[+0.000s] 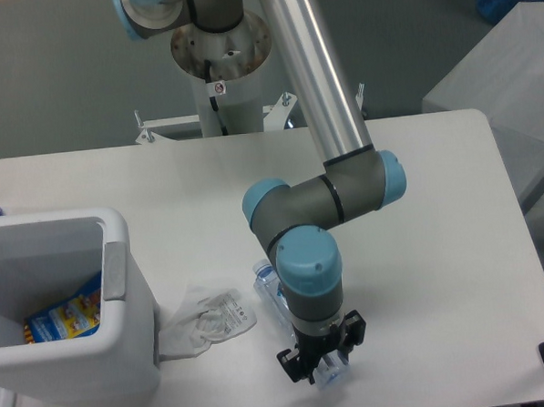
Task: Place the trash in the trash can
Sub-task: 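Lift the held bottle and carry it over the white trash bin, then lower the bottle into the bin and open the gripper, then raise the gripper out of the bin and move toward the white bag, then lower the gripper onto the crumpled white bag and close it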
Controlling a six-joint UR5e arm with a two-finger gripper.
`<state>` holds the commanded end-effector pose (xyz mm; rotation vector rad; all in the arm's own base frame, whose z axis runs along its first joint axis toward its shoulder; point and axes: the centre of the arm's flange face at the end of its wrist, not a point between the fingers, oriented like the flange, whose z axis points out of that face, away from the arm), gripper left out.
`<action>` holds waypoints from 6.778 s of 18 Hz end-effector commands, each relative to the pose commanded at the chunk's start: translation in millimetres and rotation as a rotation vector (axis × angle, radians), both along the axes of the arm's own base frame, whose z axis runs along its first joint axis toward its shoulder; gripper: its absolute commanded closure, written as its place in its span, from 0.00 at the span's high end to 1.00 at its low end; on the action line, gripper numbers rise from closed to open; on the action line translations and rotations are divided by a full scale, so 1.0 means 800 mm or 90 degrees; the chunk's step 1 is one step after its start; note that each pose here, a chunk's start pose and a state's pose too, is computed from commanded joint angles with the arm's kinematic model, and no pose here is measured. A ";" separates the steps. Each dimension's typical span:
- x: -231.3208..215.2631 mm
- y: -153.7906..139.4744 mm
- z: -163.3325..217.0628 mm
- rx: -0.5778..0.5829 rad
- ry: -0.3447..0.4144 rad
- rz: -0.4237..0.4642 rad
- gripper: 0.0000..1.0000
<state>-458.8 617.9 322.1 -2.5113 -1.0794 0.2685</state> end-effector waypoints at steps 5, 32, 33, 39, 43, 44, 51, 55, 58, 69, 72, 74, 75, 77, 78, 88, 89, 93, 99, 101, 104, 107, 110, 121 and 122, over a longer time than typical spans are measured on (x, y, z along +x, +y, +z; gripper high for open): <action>-0.016 0.011 0.110 0.090 0.120 -0.037 0.66; 0.347 0.076 0.348 0.361 0.129 -0.251 0.67; 0.358 0.080 0.344 0.358 0.124 -0.258 0.67; 0.384 0.086 0.314 0.337 0.101 -0.276 0.67; 0.398 0.080 0.312 0.332 0.098 -0.285 0.70; 0.399 0.079 0.311 0.331 0.097 -0.285 0.70; 0.398 0.080 0.305 0.325 0.097 -0.285 0.76; 0.399 0.078 0.301 0.320 0.095 -0.286 0.69; 0.401 0.073 0.300 0.317 0.093 -0.287 0.68; 0.234 -0.036 0.240 0.248 0.079 -0.128 1.00; 0.177 -0.075 0.218 0.226 0.075 -0.073 1.00; 0.144 -0.100 0.201 0.200 0.083 -0.067 0.99; 0.140 -0.106 0.185 0.172 0.093 -0.102 0.99; 0.140 -0.117 0.146 0.103 0.111 -0.195 0.99; 0.134 -0.127 0.128 0.074 0.117 -0.231 0.99; 0.153 -0.147 -0.019 -0.118 0.099 -0.510 1.00; 0.162 -0.141 -0.034 -0.138 0.097 -0.542 1.00; 0.204 -0.103 -0.083 -0.167 0.074 -0.604 1.00; 0.249 -0.088 -0.142 -0.222 0.041 -0.644 1.00; 0.262 -0.079 -0.164 -0.250 0.037 -0.653 1.00; 0.268 -0.076 -0.168 -0.253 0.038 -0.658 1.00; 0.267 -0.073 -0.174 -0.252 0.036 -0.658 0.93; 0.269 -0.071 -0.175 -0.252 0.035 -0.658 0.76; 0.255 -0.064 -0.157 -0.239 0.047 -0.624 0.00; 0.246 -0.062 -0.148 -0.235 0.055 -0.619 0.00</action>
